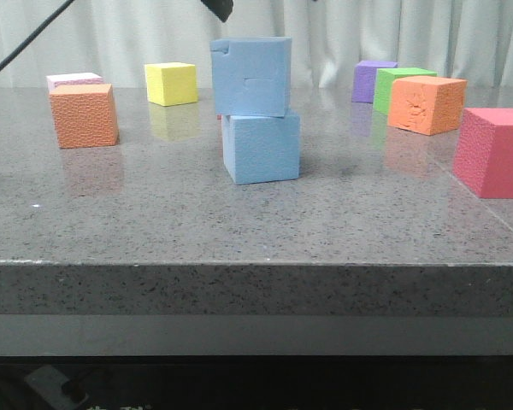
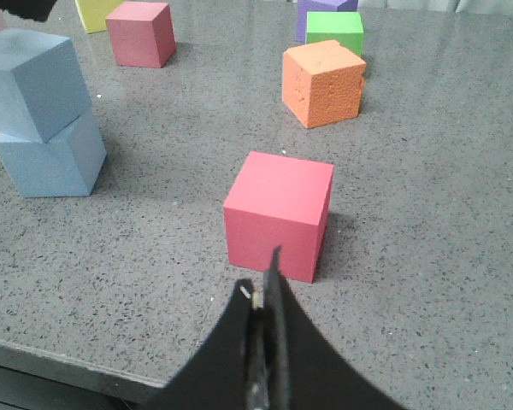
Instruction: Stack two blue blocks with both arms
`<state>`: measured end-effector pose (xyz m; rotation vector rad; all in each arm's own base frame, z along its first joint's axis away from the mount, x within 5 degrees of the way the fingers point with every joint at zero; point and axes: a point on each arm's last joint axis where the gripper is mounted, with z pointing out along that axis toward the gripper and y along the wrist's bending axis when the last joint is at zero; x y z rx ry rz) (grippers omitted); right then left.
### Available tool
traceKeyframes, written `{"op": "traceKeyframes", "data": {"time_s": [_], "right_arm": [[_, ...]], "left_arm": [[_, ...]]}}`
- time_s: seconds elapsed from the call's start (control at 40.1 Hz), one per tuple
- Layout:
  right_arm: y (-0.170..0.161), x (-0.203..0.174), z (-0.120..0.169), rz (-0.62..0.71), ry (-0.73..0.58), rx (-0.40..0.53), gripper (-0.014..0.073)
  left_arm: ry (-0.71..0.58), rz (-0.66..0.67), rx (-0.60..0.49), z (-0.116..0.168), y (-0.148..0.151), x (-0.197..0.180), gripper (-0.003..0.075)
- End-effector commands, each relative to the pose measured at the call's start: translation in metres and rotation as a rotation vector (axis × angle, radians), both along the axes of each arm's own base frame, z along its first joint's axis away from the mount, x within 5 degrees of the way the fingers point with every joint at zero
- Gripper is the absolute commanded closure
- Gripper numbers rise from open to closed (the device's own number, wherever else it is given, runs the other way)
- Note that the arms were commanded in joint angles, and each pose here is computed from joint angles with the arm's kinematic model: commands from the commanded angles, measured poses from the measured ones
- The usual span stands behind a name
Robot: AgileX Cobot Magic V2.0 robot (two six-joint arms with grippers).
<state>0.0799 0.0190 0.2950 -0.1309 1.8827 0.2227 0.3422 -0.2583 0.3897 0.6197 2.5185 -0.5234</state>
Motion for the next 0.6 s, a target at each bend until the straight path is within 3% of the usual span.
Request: {"op": "traceKeyframes", "data": {"time_s": [0.0,0.174,0.423,0.573], "right_arm": [[-0.001,0.002,0.015,-0.008,-0.098,0.006,0.0698],[-0.001,0.002,0.015,-0.008,-0.098,0.006,0.0698],[-0.001,0.002,0.015,-0.008,-0.098,0.006,0.0698],[-0.001,0.002,0.015,-0.008,-0.098,0.006,0.0698]], "left_arm": [[-0.076,-0.004,-0.044,0.039,0.011,-0.017,0.0139],[-0.138,0.015,-0.033,0.051,0.016,-0.017,0.0197],[-0.155,0.020,-0.033,0.053,0.017,-0.016,0.0562],[-0.155,0.021,-0.027,0.053,0.017,-0.016,0.0739]]}}
